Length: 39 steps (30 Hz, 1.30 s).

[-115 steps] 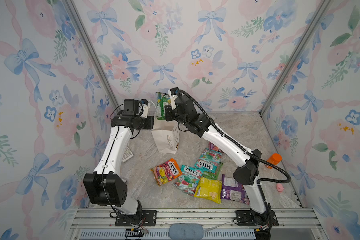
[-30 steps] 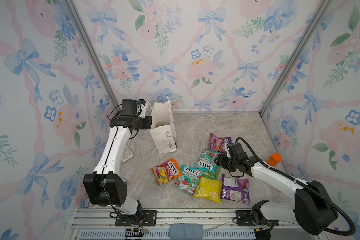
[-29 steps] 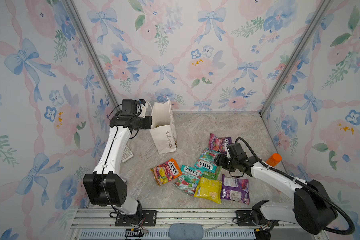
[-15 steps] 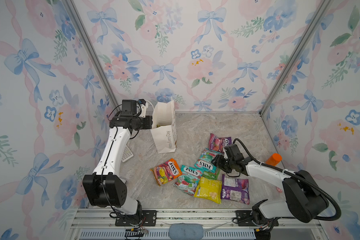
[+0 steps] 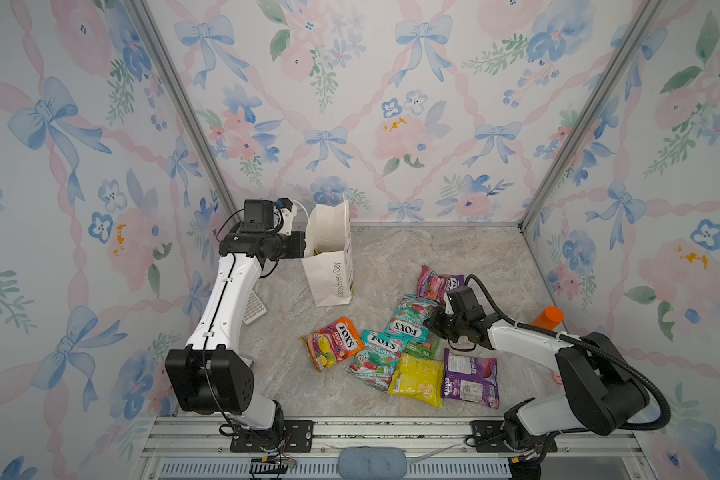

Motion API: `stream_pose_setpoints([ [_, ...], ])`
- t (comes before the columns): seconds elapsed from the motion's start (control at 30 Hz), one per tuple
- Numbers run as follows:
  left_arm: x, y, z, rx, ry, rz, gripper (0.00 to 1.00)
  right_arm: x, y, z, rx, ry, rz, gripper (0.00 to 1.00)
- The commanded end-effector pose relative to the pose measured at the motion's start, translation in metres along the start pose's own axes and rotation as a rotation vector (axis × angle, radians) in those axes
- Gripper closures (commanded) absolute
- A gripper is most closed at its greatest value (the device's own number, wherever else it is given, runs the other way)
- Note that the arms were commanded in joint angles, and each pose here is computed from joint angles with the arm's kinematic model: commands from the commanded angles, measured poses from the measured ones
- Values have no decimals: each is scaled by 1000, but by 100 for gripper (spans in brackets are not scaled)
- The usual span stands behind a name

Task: Place the snacks into the paper bag
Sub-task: 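Close the right gripper on the teal Fox's mint blossom bag's top edge, then lift the teal mint bag with the right gripper above the white bag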

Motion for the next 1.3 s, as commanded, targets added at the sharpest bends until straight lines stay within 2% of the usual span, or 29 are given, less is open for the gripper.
stream_pose_setpoints([
  [0.0, 8, -7, 8, -20, -53, -12, 100, 4, 3, 0, 4, -3, 3, 95],
  [0.1, 8, -8, 8, -20, -53, -16, 100, 8, 14, 7, 26, -18, 26, 100],
  [0.53, 8, -8, 7, -21, -49, -16, 100, 21, 94, 73, 110, -156, 263, 100],
  [0.8, 8, -11, 6, -23, -48, -26, 100, 32, 144, 96, 171, -213, 392, 100],
  [1.27, 8, -22, 2, -46, -40, -47, 100, 51, 252, 141, 365, -332, 579, 100],
])
Point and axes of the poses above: each gripper's point midway between its finger pads, its own z axis back along the fingers, its own y axis along the line the jaws close on, x = y × z, the point moved 6 cm from there along z, back along the fingers, and after that the axes turned 12 degrees about -z, right-handed, at the moved point
